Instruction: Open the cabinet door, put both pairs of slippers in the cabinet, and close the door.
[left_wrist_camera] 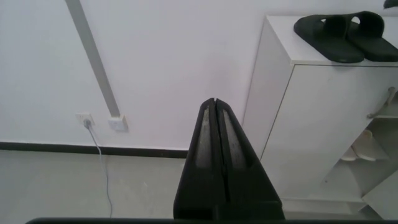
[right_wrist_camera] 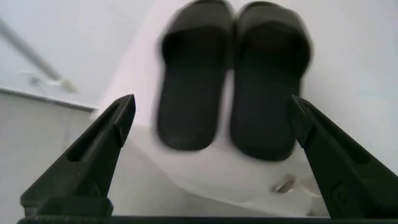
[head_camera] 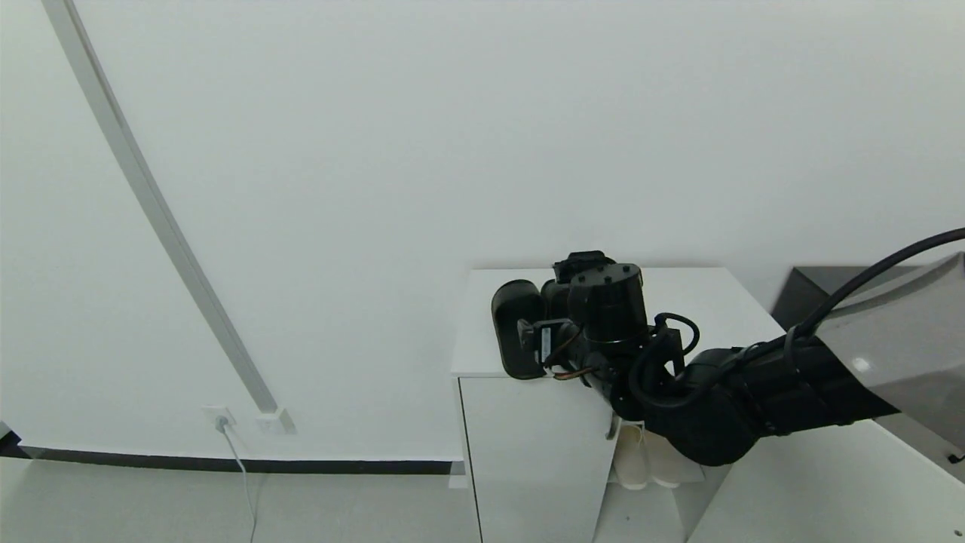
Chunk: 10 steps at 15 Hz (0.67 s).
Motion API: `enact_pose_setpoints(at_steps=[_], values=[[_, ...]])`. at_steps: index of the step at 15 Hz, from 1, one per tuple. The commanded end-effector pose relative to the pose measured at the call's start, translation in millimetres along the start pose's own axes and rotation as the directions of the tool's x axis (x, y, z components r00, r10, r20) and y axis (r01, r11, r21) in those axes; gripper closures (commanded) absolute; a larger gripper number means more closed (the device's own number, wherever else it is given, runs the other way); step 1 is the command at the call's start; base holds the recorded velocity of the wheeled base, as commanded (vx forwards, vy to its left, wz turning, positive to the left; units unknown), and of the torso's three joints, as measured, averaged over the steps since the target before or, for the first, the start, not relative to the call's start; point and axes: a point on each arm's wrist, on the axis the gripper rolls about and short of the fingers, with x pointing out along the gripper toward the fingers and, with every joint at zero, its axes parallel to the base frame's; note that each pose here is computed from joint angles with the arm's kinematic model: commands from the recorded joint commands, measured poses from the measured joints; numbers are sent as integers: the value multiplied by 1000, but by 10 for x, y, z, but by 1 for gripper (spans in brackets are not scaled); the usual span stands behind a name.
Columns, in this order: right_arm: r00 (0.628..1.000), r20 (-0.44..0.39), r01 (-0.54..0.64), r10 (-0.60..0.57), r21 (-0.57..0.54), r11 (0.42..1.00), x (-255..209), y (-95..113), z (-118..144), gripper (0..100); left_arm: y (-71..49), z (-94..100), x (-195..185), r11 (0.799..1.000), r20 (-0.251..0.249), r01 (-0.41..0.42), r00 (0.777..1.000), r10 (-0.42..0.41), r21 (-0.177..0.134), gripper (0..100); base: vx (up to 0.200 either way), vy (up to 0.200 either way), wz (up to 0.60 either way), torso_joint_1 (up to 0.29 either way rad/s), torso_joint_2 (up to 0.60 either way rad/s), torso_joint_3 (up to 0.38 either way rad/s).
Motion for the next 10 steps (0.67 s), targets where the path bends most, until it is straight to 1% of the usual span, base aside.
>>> enact_pose_setpoints(at_steps=[1,2,4,8,10], values=[[999,-32,35,-35,-22,999,83,26,-182,0,0,0,1,1000,-1,0,1000,0,0,100,200,0,0,12,7,2],[996,-40,82,-84,-32,996,140,25,-283,0,0,0,1,1000,-1,-2,1000,2,0,100,200,0,0,12,2,7],[993,-64,96,-98,-40,995,214,30,-433,0,0,0,1,1000,-1,-2,1000,2,0,100,200,0,0,0,0,5],[992,-67,101,-103,-40,994,424,65,-625,0,0,0,1,1000,-1,-3,1000,3,0,100,0,0,0,0,0,0],[993,-48,107,-108,-25,994,555,62,-678,0,0,0,1,1000,-1,-2,1000,2,0,100,0,0,0,0,0,0]])
